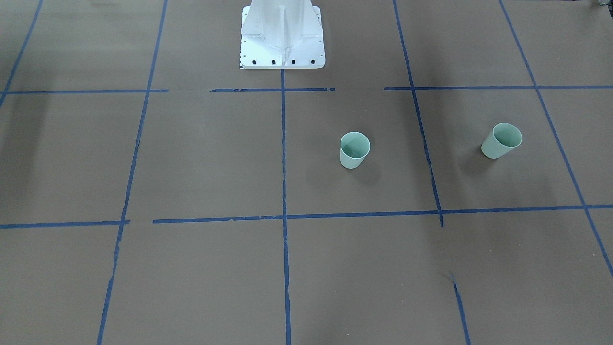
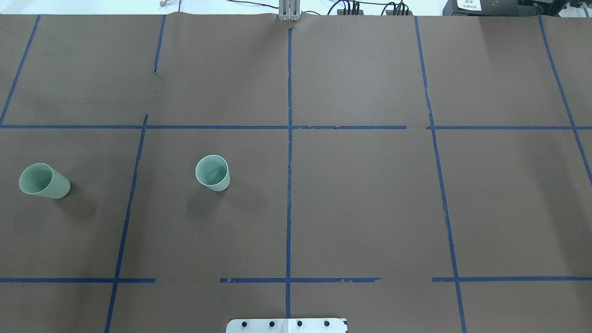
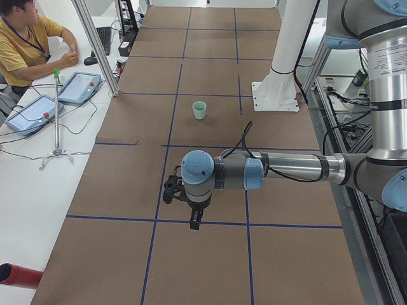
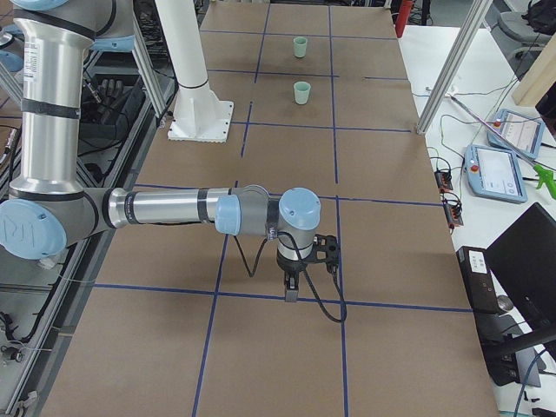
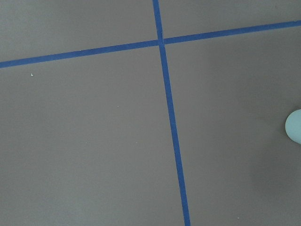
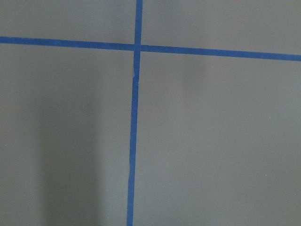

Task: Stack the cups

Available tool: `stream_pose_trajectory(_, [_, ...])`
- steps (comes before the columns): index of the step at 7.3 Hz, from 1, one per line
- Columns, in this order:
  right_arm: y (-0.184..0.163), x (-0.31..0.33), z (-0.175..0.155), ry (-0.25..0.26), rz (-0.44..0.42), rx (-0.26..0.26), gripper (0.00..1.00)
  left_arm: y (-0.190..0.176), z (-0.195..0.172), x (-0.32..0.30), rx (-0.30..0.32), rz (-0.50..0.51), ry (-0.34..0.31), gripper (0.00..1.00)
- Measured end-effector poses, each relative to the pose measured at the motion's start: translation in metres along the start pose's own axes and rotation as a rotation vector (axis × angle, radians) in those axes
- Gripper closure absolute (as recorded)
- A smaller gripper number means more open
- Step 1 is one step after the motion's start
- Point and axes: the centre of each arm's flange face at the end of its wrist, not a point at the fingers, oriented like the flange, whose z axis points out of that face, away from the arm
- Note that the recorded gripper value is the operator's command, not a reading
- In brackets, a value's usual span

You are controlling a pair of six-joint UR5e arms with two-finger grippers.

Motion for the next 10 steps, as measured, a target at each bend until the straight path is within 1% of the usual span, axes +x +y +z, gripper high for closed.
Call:
stream_pose_trajectory(3, [0.0,0.0,0.0,0.0,0.0,0.0,0.0,-0.001,0.001,0.0,0.0,-0.007,0.007,0.0])
stream_pose_trajectory(4, [0.0,0.0,0.0,0.0,0.0,0.0,0.0,-0.005,-0.001,0.002,0.003,-0.001,0.006,0.0])
stream_pose_trajectory(6, [0.0,0.0,0.0,0.0,-0.001,0.0,0.0,-0.026,-0.009,0.012,0.02,0.03,-0.001,0.0])
stream_pose_trajectory(8, [0.0,0.0,0.0,0.0,-0.001,0.0,0.0,-0.04,-0.007,0.033,0.025,0.075,0.005,0.0])
stream_pose_trajectory(9, [0.0,0.0,0.0,0.0,-0.001,-0.001,0.0,-0.046,0.0,0.052,0.023,0.063,0.009,0.0])
stream_pose_trajectory(10, [0.0,0.0,0.0,0.0,-0.001,-0.001,0.0,-0.051,0.01,0.073,0.037,0.037,0.015,0.0])
